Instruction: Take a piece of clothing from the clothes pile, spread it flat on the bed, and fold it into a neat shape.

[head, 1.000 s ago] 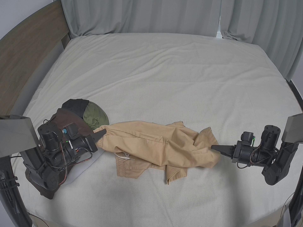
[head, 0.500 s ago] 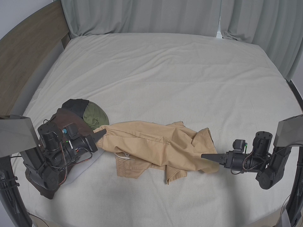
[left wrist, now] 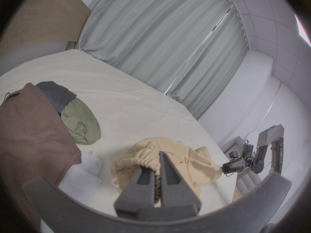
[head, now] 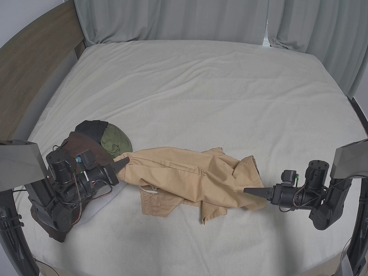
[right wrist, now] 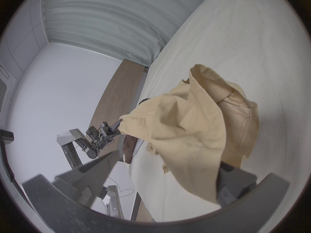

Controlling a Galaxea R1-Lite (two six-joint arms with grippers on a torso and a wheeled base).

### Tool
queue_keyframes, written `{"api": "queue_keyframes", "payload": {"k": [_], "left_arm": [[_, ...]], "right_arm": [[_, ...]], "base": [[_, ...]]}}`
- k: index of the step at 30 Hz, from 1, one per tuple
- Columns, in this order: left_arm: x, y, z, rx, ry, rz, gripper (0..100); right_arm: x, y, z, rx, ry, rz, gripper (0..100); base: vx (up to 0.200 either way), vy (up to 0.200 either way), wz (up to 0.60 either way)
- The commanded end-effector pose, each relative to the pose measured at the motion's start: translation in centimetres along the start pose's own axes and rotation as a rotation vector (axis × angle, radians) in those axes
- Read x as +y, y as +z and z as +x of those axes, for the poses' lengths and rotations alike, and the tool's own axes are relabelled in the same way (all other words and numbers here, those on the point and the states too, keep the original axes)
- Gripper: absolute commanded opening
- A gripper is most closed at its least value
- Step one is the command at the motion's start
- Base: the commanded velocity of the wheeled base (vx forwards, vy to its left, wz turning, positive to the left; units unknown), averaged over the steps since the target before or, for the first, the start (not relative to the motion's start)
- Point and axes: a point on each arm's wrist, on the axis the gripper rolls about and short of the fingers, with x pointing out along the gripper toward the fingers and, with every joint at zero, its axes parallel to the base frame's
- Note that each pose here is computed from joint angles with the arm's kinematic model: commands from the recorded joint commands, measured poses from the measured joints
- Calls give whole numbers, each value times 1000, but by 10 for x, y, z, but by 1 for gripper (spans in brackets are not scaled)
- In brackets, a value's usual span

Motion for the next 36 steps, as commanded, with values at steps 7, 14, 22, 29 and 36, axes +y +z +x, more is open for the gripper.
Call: {"api": "queue_keyframes", "payload": {"k": [7, 14, 22, 29, 36], "left_arm": [[0, 0, 0, -2, -1, 0, 0], [-1, 4, 2, -16, -8, 4, 0], [-7, 14, 2, -45, -45, 28, 0], [-18, 32, -4, -91, -101, 60, 0], [-21, 39, -4, -116, -109, 72, 0]], "right_arm": [[-1, 0, 0, 0, 0, 2, 0], [7, 6, -4, -20, 11, -22, 0], [39, 19, -16, -70, 60, -101, 0], [58, 26, -23, -101, 92, -147, 0], [63, 28, -27, -113, 97, -160, 0]], "base": [[0, 0, 0], [0, 0, 0], [0, 0, 0], [0, 0, 0], [0, 0, 0]]}}
